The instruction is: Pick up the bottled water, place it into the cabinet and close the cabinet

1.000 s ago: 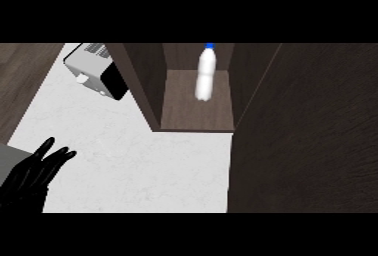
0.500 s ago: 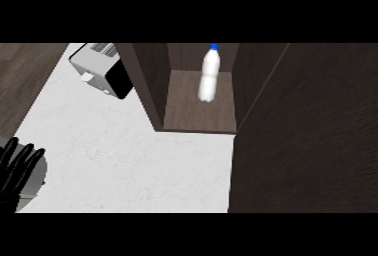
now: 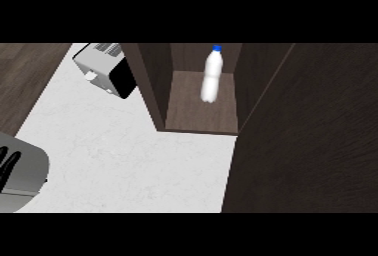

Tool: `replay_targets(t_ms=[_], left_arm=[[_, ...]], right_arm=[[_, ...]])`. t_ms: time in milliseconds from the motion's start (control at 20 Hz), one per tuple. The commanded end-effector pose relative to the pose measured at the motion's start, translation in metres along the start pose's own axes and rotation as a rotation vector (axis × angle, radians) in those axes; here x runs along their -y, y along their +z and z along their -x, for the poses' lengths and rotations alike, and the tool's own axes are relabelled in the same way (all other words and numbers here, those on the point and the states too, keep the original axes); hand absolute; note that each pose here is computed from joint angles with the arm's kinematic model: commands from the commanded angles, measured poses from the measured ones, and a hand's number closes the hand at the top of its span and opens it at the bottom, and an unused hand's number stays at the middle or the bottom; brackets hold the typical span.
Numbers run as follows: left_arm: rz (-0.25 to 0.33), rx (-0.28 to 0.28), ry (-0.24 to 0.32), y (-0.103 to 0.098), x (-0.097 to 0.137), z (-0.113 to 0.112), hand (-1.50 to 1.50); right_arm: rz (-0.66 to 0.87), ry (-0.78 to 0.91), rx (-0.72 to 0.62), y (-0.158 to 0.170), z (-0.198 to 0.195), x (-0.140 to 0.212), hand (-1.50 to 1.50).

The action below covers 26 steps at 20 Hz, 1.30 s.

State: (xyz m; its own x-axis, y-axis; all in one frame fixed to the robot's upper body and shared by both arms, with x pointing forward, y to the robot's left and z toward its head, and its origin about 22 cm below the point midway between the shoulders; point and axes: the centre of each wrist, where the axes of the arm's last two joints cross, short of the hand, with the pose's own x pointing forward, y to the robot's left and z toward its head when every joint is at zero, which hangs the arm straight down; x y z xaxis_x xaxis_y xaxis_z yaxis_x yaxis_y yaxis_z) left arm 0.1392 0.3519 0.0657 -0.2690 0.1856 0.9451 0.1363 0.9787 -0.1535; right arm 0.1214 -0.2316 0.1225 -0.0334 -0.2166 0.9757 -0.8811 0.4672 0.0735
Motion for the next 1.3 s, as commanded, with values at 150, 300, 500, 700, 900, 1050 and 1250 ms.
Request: replay_targets(t_ms=[150, 300, 500, 700, 900, 1050, 1250], left_arm=[[0.015, -0.001, -0.02, 0.005, -0.021, -0.016, -1.5], [0.027, -0.014, -0.01, 0.007, -0.022, -0.017, -1.5], [0.035, 0.003, 0.014, 0.011, -0.024, -0.019, -1.5], [0.036, 0.01, -0.006, 0.013, -0.034, -0.025, -1.5], [0.051, 0.019, 0.0, 0.013, -0.04, -0.029, -1.5], [0.074, 0.019, 0.012, 0.011, -0.044, -0.035, -1.5], [0.078, 0.008, 0.013, 0.016, -0.056, -0.039, -1.5]], right_arm=[[-0.002, 0.17, 0.01, -0.03, -0.035, -0.025, 1.5], [-0.026, 0.155, 0.0, -0.048, -0.032, -0.026, 1.5], [-0.025, 0.143, 0.03, -0.071, -0.034, -0.023, 1.5], [0.008, 0.097, 0.034, -0.095, -0.029, -0.022, 1.5], [0.038, 0.054, 0.04, -0.124, -0.025, -0.02, 1.5], [-0.04, 0.048, -0.015, -0.146, -0.026, -0.022, 1.5], [-0.184, 0.034, -0.131, -0.184, -0.029, -0.025, 1.5]])
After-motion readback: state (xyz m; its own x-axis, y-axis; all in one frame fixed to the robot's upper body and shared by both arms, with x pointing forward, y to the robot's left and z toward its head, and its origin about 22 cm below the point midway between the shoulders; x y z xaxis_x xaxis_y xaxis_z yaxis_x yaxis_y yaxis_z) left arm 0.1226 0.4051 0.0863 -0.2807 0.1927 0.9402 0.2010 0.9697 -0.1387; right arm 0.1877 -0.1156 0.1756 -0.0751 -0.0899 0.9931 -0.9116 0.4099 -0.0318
